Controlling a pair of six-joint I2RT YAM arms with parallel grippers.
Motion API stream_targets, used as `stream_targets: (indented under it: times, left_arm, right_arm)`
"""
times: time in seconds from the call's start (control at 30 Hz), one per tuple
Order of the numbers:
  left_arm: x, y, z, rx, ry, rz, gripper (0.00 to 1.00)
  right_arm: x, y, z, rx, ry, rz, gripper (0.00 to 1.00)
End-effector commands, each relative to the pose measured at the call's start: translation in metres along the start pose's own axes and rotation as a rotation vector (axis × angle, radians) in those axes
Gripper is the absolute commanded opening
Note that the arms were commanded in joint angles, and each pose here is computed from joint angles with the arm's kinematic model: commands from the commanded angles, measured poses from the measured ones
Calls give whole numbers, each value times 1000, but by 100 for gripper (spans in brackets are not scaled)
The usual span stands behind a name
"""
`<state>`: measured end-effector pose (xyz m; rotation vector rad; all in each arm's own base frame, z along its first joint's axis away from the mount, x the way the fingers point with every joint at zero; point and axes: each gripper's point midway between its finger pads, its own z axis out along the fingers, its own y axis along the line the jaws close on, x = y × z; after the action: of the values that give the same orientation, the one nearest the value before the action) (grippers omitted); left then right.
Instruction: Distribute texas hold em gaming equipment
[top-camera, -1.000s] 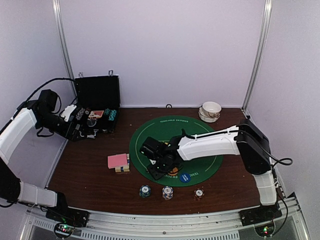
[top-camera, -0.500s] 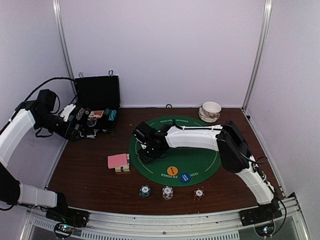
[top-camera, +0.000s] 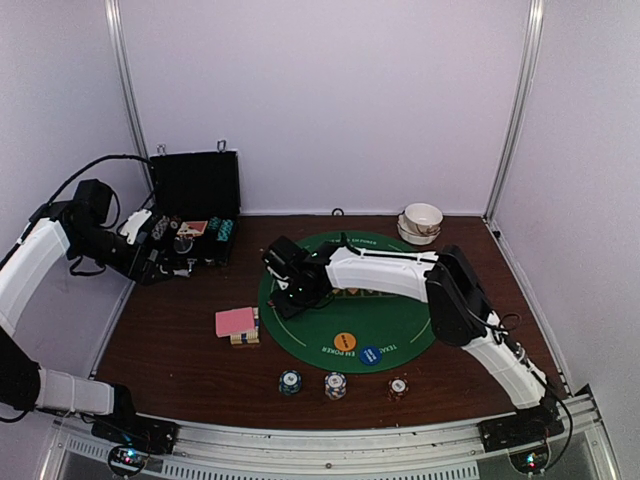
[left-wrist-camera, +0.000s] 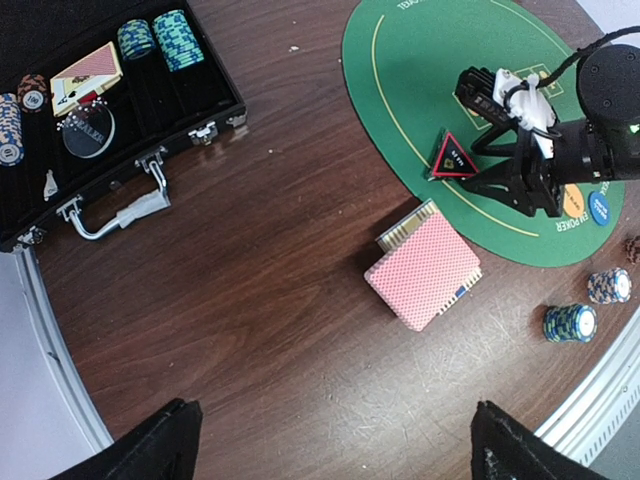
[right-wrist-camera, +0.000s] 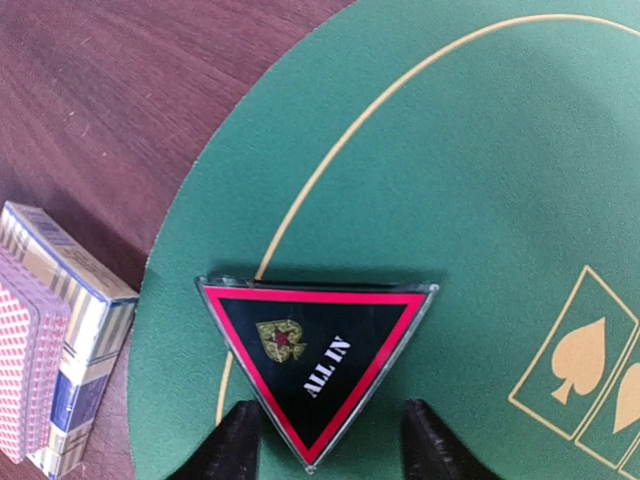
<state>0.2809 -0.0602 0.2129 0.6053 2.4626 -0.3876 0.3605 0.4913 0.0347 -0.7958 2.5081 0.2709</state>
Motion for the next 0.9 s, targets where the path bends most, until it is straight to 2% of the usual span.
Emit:
stream_targets:
  times: [0.0,0.13,0.43,0.63,0.87]
  left_arm:
    - [-10,-3,-11,6,-37,22,98]
    - [-11,-6,-14,14,-38,22,98]
    - [-10,-9,-18,21,-32,28,98]
    - [-9,-10,-18,28,-26,30,98]
    - [-11,-12,-20,36,-33,33,98]
  right_arm:
    - [-13,-9,-41,9,-46,1,58]
    - [1,-18,-79,-11,-80,34,76]
    - [96,-32,-112,-32,9,98,91]
    - [128,-36,-107,-20,58,129,91]
    - [138,-36,-91,-4,93,127,85]
